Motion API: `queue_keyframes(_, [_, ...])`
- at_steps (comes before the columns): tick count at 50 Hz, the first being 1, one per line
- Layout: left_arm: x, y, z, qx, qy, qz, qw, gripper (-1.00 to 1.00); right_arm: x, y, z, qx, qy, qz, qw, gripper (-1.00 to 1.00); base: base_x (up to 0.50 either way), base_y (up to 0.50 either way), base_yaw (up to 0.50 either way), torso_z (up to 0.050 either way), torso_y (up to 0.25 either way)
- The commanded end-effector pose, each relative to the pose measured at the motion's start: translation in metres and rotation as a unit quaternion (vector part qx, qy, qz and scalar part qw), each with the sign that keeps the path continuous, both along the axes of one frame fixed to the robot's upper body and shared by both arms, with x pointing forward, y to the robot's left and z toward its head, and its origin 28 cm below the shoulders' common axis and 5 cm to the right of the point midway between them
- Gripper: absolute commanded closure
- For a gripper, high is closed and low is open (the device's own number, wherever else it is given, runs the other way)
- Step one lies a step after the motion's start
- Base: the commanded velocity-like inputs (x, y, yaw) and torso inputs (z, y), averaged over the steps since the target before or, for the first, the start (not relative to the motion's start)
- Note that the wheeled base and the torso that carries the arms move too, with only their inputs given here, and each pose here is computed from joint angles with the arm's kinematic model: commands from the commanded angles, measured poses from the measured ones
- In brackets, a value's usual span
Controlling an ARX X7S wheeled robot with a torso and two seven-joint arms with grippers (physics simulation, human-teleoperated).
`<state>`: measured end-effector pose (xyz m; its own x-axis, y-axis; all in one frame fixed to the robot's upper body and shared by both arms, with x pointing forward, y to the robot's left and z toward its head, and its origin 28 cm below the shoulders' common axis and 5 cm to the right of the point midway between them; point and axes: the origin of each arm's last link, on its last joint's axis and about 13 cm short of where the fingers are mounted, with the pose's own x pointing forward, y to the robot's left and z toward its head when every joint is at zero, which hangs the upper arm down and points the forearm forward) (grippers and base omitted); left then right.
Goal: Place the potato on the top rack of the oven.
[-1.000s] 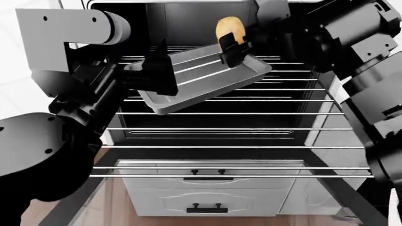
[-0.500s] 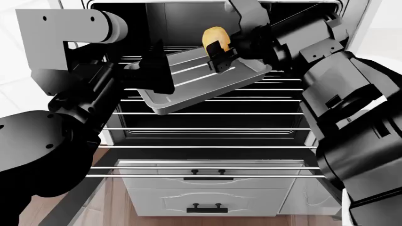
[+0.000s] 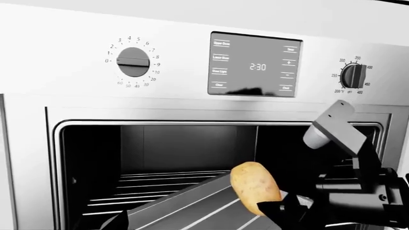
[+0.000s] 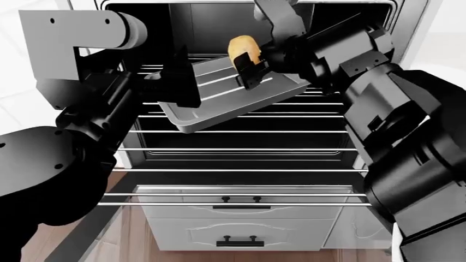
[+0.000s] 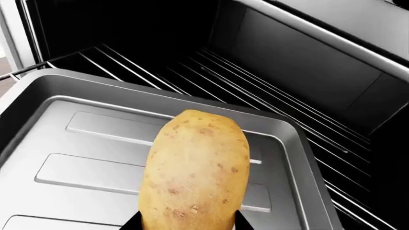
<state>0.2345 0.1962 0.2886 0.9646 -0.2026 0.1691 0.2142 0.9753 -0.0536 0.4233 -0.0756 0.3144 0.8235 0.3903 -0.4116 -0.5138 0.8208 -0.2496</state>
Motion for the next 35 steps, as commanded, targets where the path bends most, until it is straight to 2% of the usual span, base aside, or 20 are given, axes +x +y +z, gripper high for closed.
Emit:
queue_keyframes(1, [0.000, 0.001, 0.000, 0.000, 0.000, 0.002, 1.000, -1.00, 0.001, -0.001, 0.000, -0.006, -0.007, 0.001, 1.000, -1.00, 0.00, 0.00, 0.00, 0.000, 0.000])
queue_keyframes(23, [-0.002, 0.001, 0.001, -0.004, -0.003, -0.001, 1.000, -1.00, -0.002, -0.008, 0.034, 0.014, -0.066, -0.023, 0.997, -1.00, 0.00, 0.00, 0.00, 0.000, 0.000])
queue_keyframes(25, [-0.003, 0.002, 0.001, -0.006, -0.003, 0.000, 1.000, -1.00, -0.013, -0.018, 0.028, 0.018, -0.055, -0.036, 0.998, -1.00, 0.00, 0.00, 0.00, 0.000, 0.000])
queue_keyframes(26, [-0.003, 0.002, 0.001, -0.006, -0.003, 0.000, 1.000, -1.00, -0.020, -0.014, 0.028, 0.013, -0.058, -0.021, 0.998, -1.00, 0.00, 0.00, 0.00, 0.000, 0.000])
queue_keyframes(35, [-0.006, 0.002, 0.002, -0.007, -0.005, -0.002, 1.000, -1.00, -0.060, -0.021, 0.031, 0.006, -0.065, -0.024, 0.998, -1.00, 0.00, 0.00, 0.00, 0.000, 0.000])
